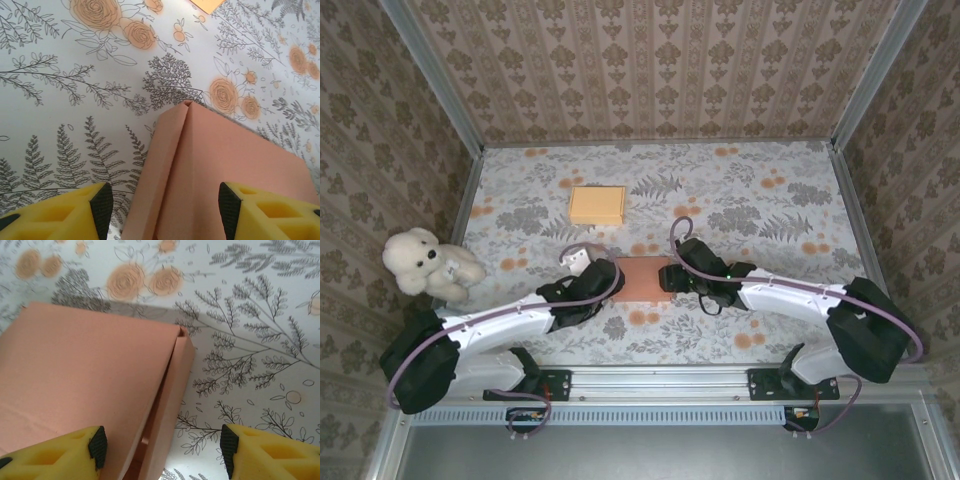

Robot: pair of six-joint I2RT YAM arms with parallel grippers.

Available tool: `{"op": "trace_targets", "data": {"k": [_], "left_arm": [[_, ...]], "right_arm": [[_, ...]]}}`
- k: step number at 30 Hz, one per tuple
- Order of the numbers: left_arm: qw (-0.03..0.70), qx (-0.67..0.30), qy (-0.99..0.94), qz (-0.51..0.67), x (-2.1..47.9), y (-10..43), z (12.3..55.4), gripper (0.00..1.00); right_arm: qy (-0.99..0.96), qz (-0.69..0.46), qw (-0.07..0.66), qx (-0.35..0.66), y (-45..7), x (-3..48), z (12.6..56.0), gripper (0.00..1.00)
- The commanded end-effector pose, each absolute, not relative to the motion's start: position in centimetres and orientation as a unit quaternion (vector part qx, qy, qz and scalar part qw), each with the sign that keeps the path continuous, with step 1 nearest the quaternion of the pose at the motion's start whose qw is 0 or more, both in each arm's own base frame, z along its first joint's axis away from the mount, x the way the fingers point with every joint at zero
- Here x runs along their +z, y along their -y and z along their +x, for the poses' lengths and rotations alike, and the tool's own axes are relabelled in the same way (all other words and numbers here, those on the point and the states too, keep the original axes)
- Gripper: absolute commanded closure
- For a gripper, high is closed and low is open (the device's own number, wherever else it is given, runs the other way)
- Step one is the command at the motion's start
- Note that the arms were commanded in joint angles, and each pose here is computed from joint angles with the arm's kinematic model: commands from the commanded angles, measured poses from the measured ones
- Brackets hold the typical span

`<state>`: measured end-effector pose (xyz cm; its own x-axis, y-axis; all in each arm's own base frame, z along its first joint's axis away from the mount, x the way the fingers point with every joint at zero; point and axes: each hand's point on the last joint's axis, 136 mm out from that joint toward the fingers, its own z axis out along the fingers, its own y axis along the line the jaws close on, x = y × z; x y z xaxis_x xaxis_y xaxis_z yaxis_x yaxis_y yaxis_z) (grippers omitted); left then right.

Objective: Fold the paper box

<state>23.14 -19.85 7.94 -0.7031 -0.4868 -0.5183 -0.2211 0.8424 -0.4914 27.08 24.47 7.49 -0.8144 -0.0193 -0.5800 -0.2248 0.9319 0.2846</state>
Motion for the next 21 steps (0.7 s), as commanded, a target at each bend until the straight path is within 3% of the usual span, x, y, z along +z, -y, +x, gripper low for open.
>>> {"op": "trace_targets", "data": {"k": [1, 11, 21], "left_arm": [[0.346, -0.173, -0.904, -0.183, 7.7, 18.8, 23.0, 0.39], [0.353, -0.129, -0.915, -0.148, 7.8, 17.2, 22.3, 0.29], [0.311, -0.172, -0.92, -0.167, 7.7, 19.2, 20.9, 0.23]], "right_arm": [[-0.935, -0.063, 0.309, 0.163, -25.0, 7.6, 27.8, 0.36], [-0.938, -0.07, 0.309, 0.143, -24.5, 5.1, 27.3, 0.36], [-0.935, -0.073, 0.315, 0.145, -24.8, 4.7, 26.8, 0.36]]}}
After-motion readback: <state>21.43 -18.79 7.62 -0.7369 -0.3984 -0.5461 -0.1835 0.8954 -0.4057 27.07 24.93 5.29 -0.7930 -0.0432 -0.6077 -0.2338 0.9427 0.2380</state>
